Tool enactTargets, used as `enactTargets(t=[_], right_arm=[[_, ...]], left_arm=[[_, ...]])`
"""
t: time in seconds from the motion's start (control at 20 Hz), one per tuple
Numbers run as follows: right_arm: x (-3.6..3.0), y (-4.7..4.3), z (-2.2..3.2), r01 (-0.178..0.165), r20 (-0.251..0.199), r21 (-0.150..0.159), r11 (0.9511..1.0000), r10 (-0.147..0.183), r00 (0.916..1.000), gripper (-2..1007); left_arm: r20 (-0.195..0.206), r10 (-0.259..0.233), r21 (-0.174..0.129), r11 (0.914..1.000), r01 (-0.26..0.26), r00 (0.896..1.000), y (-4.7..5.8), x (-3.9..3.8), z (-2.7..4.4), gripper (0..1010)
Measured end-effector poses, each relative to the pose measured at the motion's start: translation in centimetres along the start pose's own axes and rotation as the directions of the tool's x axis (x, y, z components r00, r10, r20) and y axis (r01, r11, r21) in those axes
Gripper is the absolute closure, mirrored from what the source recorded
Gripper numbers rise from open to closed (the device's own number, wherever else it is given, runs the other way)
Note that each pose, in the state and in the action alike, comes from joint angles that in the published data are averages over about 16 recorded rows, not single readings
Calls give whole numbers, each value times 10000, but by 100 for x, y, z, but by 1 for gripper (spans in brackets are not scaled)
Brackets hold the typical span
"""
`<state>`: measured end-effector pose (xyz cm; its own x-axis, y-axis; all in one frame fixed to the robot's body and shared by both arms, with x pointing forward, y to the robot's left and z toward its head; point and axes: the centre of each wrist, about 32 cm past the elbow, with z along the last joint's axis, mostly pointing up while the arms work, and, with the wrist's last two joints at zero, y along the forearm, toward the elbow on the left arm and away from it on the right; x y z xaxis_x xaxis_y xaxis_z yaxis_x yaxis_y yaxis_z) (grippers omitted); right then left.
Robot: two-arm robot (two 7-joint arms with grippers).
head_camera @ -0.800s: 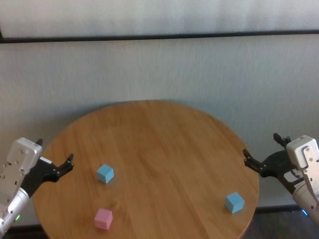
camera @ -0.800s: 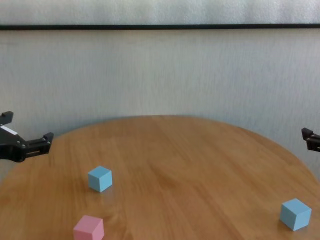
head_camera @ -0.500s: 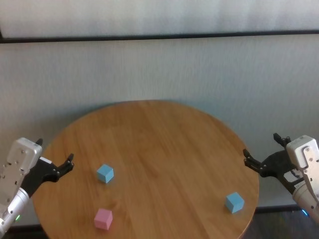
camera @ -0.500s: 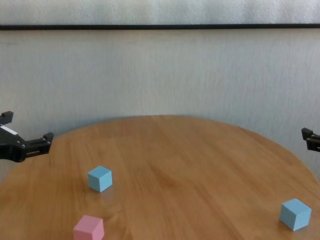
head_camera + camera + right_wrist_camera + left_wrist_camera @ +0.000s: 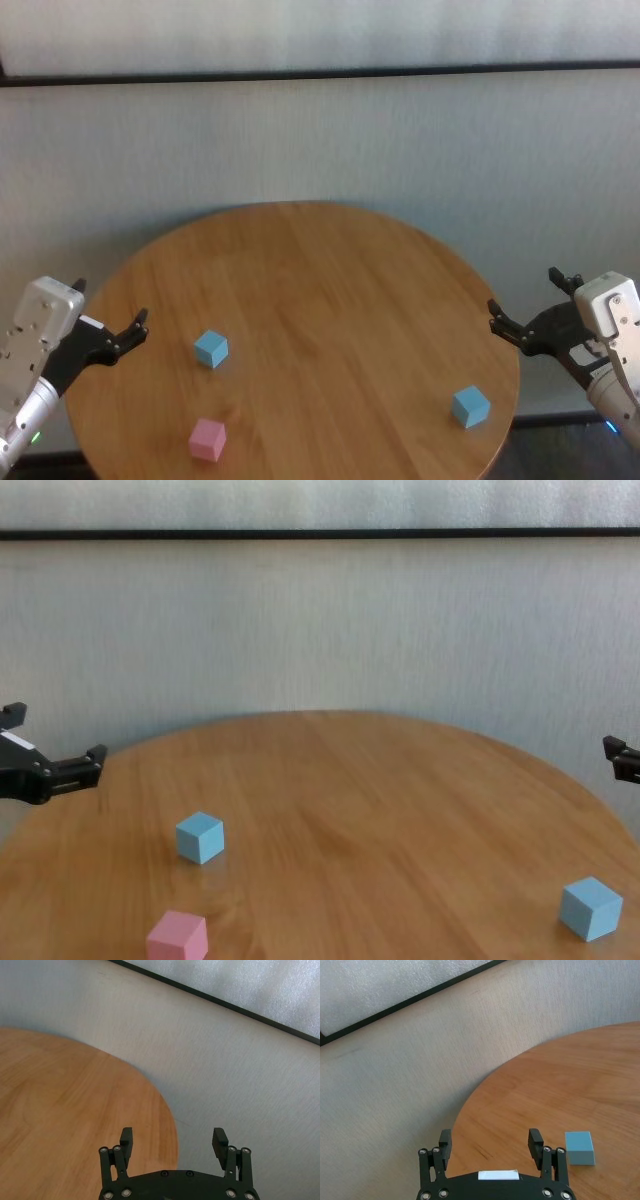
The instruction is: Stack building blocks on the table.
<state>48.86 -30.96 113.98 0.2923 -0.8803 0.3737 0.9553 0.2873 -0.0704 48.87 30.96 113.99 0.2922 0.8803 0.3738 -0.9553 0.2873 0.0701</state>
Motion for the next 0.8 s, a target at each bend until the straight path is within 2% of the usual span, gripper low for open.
enactTargets(t=[0.8], right_arm=[[0,0,0,0,0,0,10000,0,10000,4]], left_arm=[[0,0,0,10000,0,10000,0,0,0,11]])
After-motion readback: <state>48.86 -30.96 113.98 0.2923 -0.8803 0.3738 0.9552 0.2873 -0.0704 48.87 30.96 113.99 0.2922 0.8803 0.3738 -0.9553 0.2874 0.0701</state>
